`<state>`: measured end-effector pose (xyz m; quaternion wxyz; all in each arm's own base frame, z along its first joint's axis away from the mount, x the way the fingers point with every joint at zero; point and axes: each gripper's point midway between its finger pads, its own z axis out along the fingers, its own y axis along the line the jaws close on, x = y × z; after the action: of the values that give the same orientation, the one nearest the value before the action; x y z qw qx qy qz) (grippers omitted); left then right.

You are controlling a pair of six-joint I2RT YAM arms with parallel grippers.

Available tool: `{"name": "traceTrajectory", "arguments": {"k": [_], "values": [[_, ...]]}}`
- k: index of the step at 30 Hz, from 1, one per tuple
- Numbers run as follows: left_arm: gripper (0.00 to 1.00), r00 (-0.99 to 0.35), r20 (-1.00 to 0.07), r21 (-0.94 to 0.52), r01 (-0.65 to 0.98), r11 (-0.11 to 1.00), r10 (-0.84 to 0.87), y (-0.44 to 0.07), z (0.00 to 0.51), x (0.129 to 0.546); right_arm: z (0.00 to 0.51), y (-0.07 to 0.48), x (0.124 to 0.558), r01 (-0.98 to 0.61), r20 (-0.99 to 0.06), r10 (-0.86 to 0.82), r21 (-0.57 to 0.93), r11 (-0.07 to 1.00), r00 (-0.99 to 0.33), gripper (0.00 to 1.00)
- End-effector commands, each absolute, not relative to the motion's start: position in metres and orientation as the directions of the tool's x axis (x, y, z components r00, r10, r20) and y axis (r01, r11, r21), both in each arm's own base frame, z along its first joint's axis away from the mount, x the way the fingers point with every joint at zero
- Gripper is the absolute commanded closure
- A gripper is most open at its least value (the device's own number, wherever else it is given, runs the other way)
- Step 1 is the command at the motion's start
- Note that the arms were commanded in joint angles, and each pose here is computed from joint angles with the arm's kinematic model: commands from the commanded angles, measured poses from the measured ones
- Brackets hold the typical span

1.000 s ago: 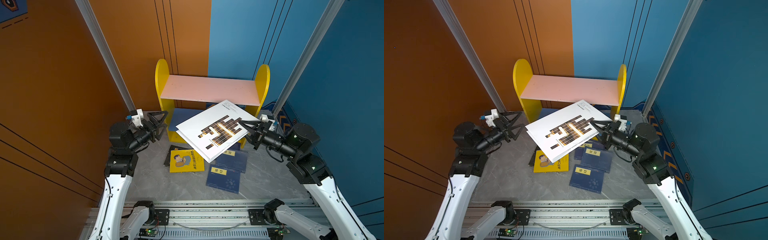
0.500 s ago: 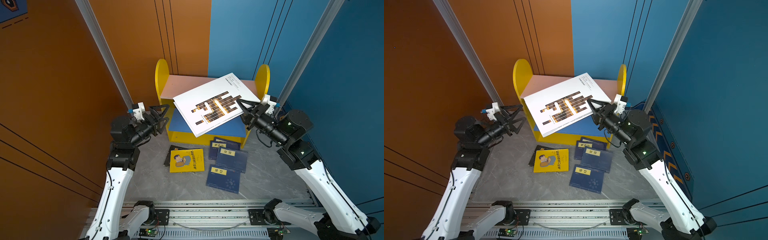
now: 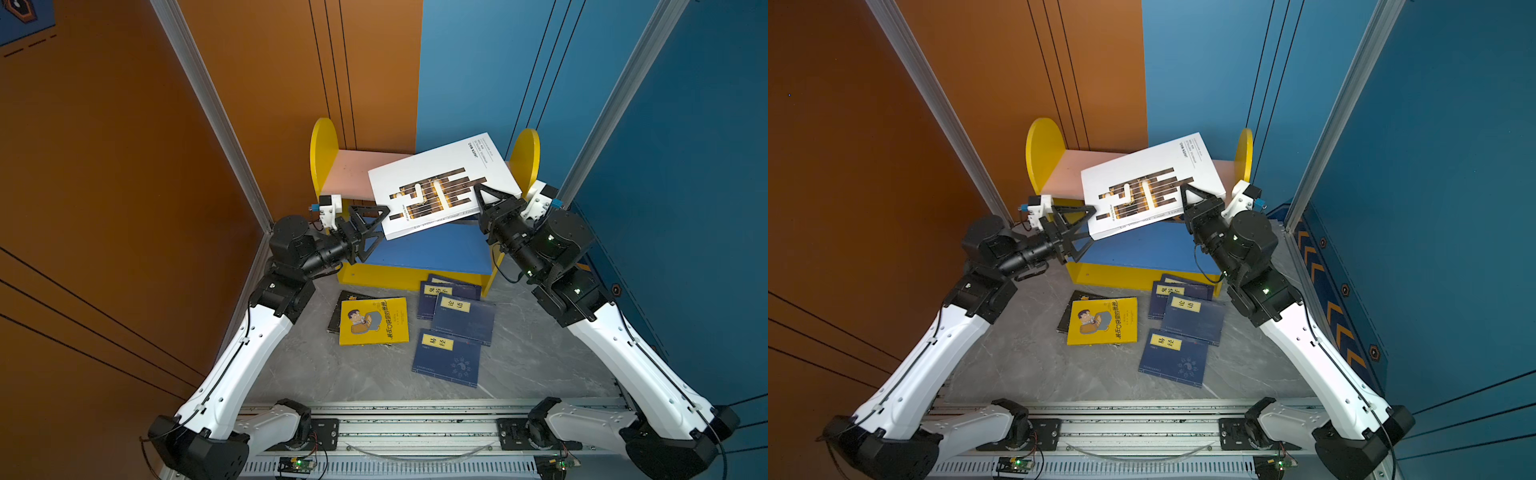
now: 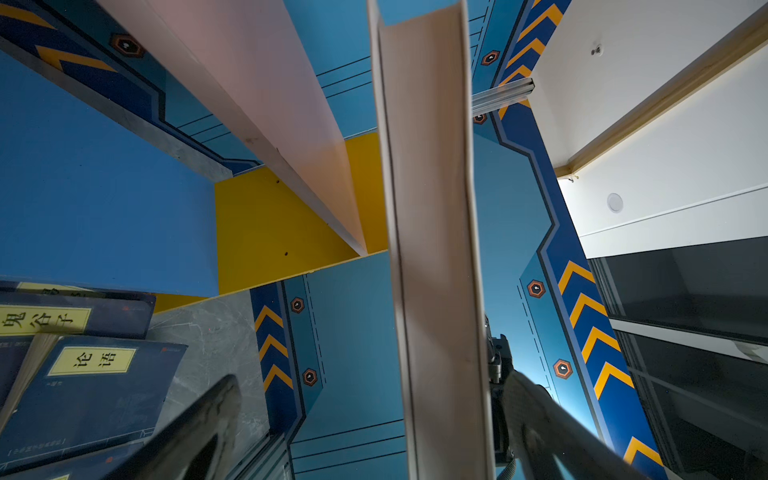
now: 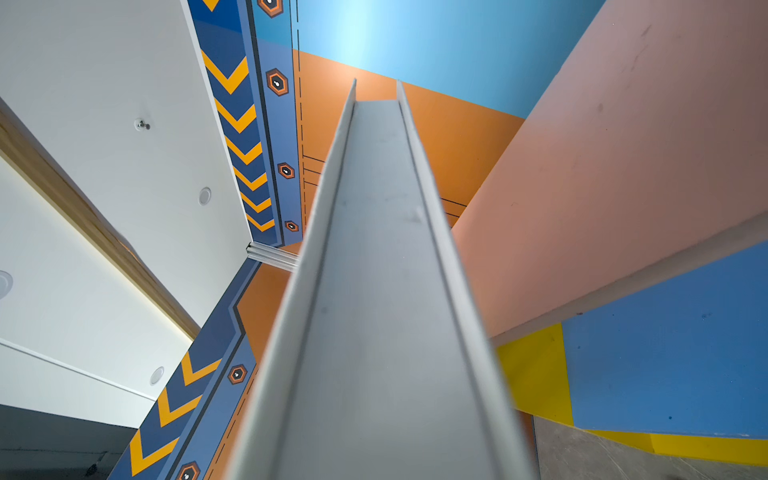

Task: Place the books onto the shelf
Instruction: 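Lift the white book with both grippers and carry it onto the pink top shelf, then release the right gripper and draw it back while the left gripper holds the book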

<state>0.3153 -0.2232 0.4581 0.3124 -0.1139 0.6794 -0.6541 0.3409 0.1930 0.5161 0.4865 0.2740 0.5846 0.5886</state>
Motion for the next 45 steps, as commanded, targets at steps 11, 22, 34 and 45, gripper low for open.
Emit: {"name": "traceTrajectory", "arguments": {"k": [11,22,34,45], "values": [[0.45,-0.775,-0.372,-0.92,0.38,0.094,-0.511,-0.25,0.501,0.333,0.509,0.188,0.366,-0.255,-0.229,0.937,0.954,0.16,-0.266,0.86],[0.67,-0.798,-0.404,-0.914,0.374,0.158,-0.446,-0.244,0.506,0.369,0.47,0.154,0.357,-0.078,-0.329,0.885,0.944,0.321,-0.329,0.26],[0.66,-0.846,-0.331,-0.944,0.295,0.151,-0.418,-0.26,0.502,0.406,0.466,0.059,0.299,0.001,-0.514,0.833,0.851,0.525,-0.208,0.05],[0.68,-0.802,-0.264,-0.964,0.238,0.118,-0.536,-0.275,0.505,0.443,0.473,0.055,0.336,-0.032,-0.64,0.726,0.755,0.655,-0.253,0.02]]}}
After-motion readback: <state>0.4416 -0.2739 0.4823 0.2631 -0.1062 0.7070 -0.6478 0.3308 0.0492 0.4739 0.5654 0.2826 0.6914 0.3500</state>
